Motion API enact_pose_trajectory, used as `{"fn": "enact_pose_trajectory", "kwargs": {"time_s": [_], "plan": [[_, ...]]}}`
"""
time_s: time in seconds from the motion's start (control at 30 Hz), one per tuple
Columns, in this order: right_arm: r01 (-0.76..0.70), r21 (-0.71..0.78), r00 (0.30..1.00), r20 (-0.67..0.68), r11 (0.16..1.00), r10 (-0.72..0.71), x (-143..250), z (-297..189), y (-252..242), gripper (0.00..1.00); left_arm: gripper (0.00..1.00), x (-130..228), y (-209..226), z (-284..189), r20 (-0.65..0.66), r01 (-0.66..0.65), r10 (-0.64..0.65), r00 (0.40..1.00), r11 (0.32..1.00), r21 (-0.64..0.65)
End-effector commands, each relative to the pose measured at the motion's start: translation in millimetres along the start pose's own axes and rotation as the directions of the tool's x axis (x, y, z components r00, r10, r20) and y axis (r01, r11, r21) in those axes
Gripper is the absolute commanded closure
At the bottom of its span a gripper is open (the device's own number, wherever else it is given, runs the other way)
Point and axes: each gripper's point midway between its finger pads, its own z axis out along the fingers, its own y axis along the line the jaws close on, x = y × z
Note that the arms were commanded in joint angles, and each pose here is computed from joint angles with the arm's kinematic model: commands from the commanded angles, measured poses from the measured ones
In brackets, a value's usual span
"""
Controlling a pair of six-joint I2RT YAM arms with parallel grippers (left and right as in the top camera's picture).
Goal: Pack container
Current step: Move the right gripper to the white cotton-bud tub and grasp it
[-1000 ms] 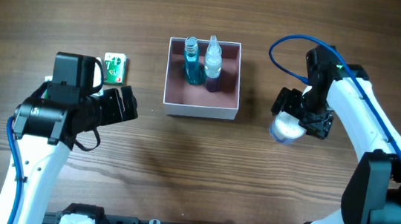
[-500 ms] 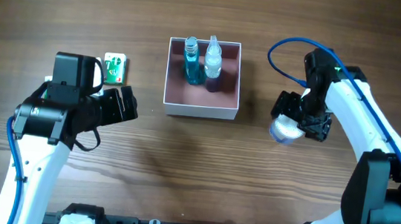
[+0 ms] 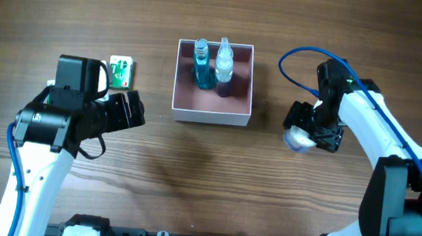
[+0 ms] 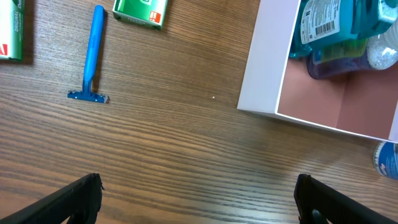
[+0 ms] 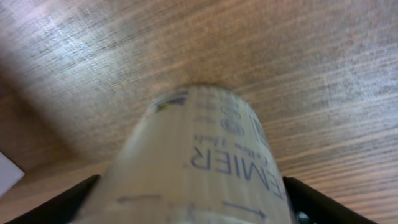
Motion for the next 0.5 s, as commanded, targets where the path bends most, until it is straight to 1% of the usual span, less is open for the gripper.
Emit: {"fn": "enact_pose_trajectory", "kwargs": {"time_s": [0.0, 0.1, 0.17, 0.2, 0.23, 0.4, 0.47], "plan": [[-0.002, -0.011, 1.000, -0.014, 1.000, 0.002, 1.6, 5.6, 3.4, 0.19, 0.00, -5.5, 0.1, -4.6, 0.019, 0.020, -0.020, 1.000, 1.000, -0.002], [-0.001, -0.012, 1.000, -0.010, 1.000, 0.001, 0.7, 5.6, 3.8, 0.25, 0.00, -5.5, 0.1, -4.6, 0.019, 0.020, -0.020, 1.000, 1.000, -0.002], [-0.001, -0.012, 1.000, -0.010, 1.000, 0.001, 0.8, 5.6, 3.7, 0.30, 0.00, -5.6, 0.0, -4.7, 0.019, 0.020, -0.020, 1.000, 1.000, -0.001], [-0.001, -0.012, 1.000, -0.010, 1.000, 0.001, 0.8, 5.6, 3.7, 0.34, 0.00, -5.5, 0.1, -4.6, 0.019, 0.020, -0.020, 1.000, 1.000, -0.002], [-0.001, -0.012, 1.000, -0.010, 1.000, 0.001, 0.8, 5.5, 3.8, 0.36, 0.00, -5.6, 0.0, -4.7, 0.019, 0.020, -0.020, 1.000, 1.000, -0.001], [0.000, -0.012, 1.000, -0.009, 1.000, 0.000, 0.6, 5.5, 3.8, 0.37, 0.00, -5.6, 0.0, -4.7, 0.019, 0.020, -0.020, 1.000, 1.000, -0.001], [0.001, -0.013, 1.000, -0.005, 1.000, -0.001, -0.6, 5.1, 4.2, 0.40, 0.00, -5.6, 0.0, -4.7, 0.019, 0.020, -0.020, 1.000, 1.000, -0.001]]}}
